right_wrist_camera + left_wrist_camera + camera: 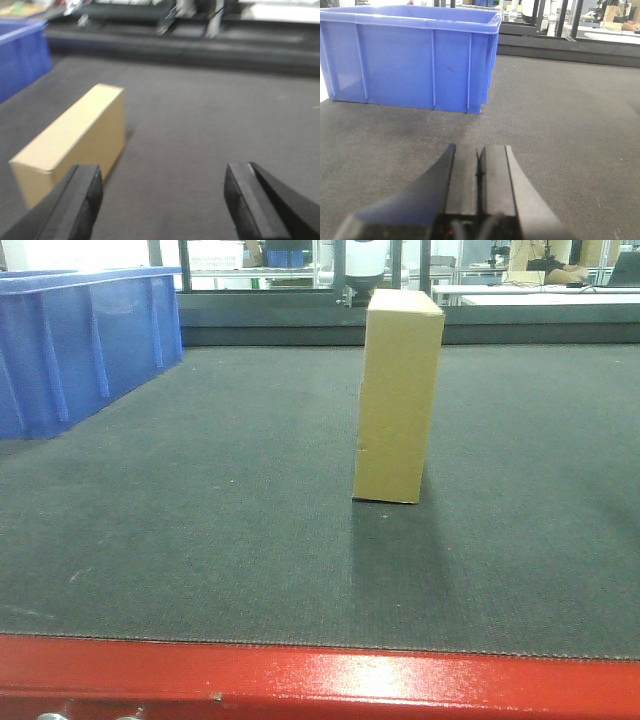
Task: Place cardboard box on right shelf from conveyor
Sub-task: 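Lower the open right gripper around the upright tan cardboard box, then close the right gripper on the box and lift it off the belt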
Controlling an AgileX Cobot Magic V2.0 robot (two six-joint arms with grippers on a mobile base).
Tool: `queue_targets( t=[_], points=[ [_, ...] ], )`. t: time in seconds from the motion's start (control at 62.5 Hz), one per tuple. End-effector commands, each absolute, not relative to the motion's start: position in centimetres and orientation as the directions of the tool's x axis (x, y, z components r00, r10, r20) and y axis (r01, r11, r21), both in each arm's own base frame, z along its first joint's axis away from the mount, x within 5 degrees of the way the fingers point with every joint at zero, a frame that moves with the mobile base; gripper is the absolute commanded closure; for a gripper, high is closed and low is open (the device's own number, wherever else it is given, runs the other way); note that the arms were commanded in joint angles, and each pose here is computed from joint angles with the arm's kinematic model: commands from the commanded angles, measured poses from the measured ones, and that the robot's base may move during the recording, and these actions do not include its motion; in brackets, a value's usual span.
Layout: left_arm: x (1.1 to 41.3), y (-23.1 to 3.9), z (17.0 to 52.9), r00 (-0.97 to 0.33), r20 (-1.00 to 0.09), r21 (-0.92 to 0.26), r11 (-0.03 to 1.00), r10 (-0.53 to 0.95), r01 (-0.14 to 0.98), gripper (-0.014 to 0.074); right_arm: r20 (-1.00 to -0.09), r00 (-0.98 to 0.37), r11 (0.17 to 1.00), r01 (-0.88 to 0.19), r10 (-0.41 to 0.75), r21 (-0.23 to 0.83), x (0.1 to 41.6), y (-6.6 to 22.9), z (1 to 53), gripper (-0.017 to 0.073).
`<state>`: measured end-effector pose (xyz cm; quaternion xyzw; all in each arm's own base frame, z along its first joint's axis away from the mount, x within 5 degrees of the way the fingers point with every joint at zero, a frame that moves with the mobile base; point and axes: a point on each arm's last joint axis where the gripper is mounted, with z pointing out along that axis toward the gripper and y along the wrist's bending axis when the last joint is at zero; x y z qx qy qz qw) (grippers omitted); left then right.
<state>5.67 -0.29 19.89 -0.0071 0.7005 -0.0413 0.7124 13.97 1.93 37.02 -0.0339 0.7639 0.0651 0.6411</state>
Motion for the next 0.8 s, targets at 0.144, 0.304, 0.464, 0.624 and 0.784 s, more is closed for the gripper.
queue_targets(
  t=[0.144,0.304,0.464,0.624,0.784],
  points=[
    [5.5,-0.2,20.9,0.12,-0.989,-0.079,0.995,-0.086,0.056,0.0713,-0.94,-0.313,0.949,-0.232,0.137,0.215,20.4,6.0,42.0,-0.0045],
    [5.5,-0.2,20.9,0.12,-0.989,-0.079,0.995,-0.086,0.056,0.0713,-0.884,-0.431,0.917,-0.25,0.181,0.31,25.6,9.9,42.8,-0.0045],
    [5.5,-0.2,20.9,0.12,-0.989,-0.079,0.995,-0.086,0.056,0.0713,-0.828,-0.527,0.914,-0.211,0.192,0.347,29.8,12.6,42.1,-0.0045],
    [5.5,-0.2,20.9,0.12,-0.989,-0.079,0.995,-0.086,0.056,0.0713,-0.769,-0.596,0.941,-0.061,0.233,0.332,33.2,13.7,41.4,-0.0045],
    [5.5,-0.2,20.9,0.12,-0.989,-0.079,0.995,-0.086,0.056,0.0713,-0.762,-0.6,0.954,0.006,0.242,0.299,35.4,15.0,41.3,-0.0045]
  ],
)
